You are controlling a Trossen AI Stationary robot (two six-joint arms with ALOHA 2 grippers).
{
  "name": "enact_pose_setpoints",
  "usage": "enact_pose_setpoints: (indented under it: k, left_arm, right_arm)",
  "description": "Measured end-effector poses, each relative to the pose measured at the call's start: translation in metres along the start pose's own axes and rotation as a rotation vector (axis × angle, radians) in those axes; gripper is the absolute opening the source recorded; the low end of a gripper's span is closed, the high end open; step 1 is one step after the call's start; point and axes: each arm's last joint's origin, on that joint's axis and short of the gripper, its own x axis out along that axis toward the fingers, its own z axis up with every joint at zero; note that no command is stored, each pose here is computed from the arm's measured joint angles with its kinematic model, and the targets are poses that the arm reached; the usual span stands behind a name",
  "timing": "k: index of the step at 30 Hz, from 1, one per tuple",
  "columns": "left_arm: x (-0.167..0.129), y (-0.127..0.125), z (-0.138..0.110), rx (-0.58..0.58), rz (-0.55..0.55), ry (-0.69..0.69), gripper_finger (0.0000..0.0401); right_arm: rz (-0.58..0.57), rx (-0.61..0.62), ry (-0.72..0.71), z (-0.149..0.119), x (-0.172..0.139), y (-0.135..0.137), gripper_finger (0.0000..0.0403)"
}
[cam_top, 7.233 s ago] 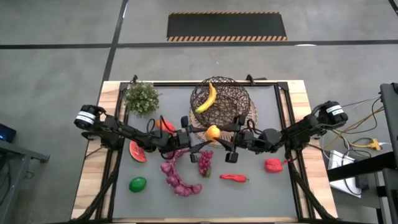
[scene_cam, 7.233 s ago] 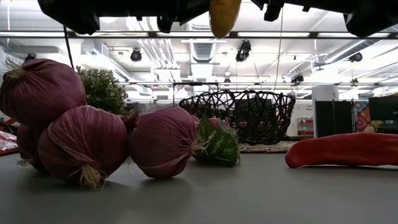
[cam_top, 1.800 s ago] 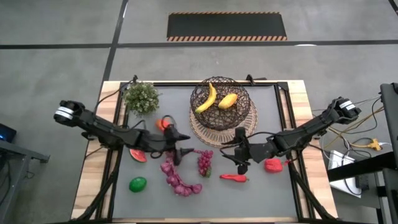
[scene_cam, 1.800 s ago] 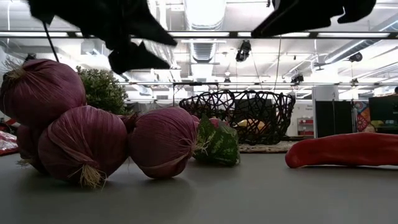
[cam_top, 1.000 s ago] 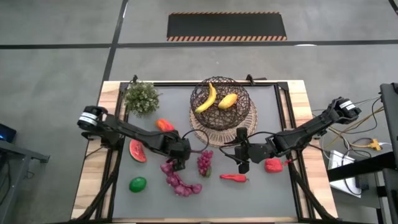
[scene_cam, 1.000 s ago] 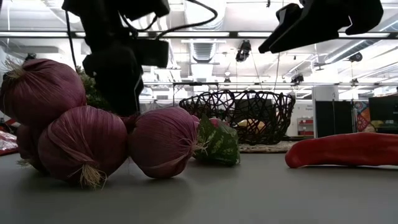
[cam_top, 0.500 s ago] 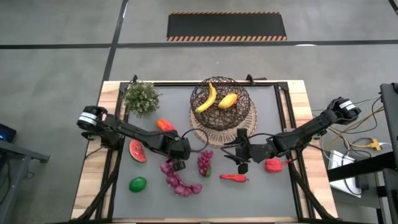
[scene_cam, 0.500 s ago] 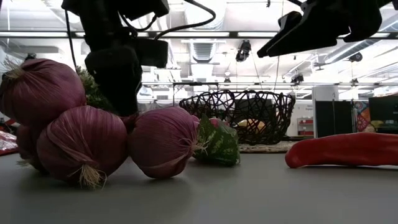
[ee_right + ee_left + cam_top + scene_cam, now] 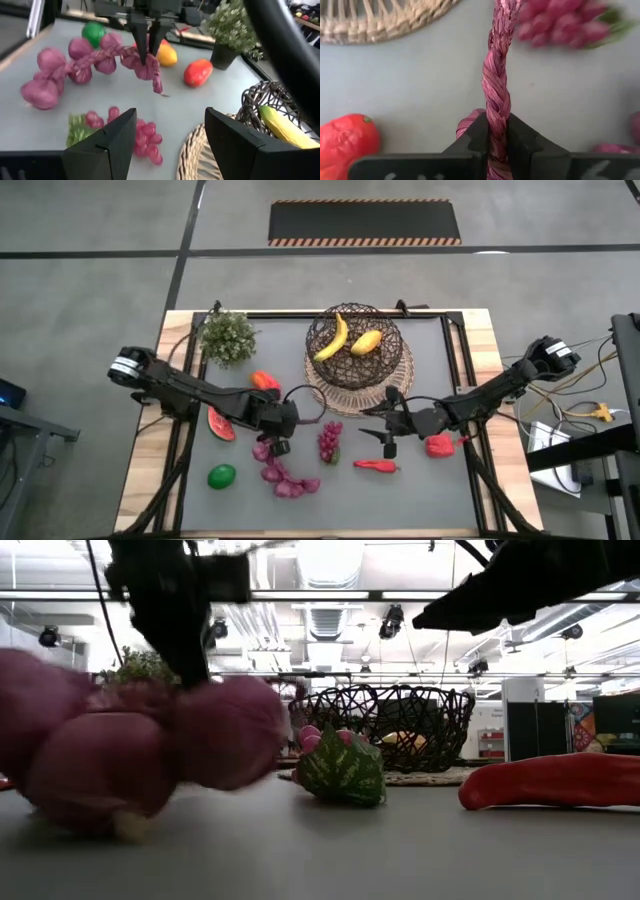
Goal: Build produce basket
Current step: Put the purple garlic into the black wire basket
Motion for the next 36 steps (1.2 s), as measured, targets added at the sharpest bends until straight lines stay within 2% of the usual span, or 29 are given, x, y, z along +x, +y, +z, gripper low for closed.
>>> enact_pose_setpoints:
  k: [5, 10, 15, 21, 27, 31, 36]
  left_arm:
    - [-0.034, -0.003, -0.001, 0.000, -0.005, -0.149, 0.0020]
    - [-0.064, -0.006, -0.001, 0.007, -0.011, -0.327, 0.0020]
    - [-0.081, -0.013, 0.003, 0.042, -0.043, -0.510, 0.0022]
    - [-0.079, -0.022, 0.015, 0.100, -0.056, -0.655, 0.0026]
    - [-0.066, -0.032, 0.022, 0.149, -0.047, -0.699, 0.0027]
    - [-0.051, -0.039, 0.030, 0.182, 0.012, -0.744, 0.0028]
    - [-0.030, -0.048, 0.038, 0.233, 0.102, -0.794, 0.0028]
  right_arm:
    - [-0.018, 0.053, -0.068, 0.005, 0.001, -0.004, 0.0224]
    - [-0.037, 0.050, -0.086, 0.007, 0.003, -0.008, 0.0252]
    - [-0.052, 0.048, -0.130, 0.008, 0.009, -0.009, 0.0279]
    - [-0.085, 0.030, -0.273, 0.007, 0.024, -0.004, 0.0293]
    - [-0.095, 0.033, -0.474, 0.007, 0.039, 0.001, 0.0285]
    - [-0.072, 0.058, -0.597, 0.013, 0.051, 0.003, 0.0276]
    - [-0.021, 0.033, -0.631, 0.018, 0.069, 0.009, 0.0265]
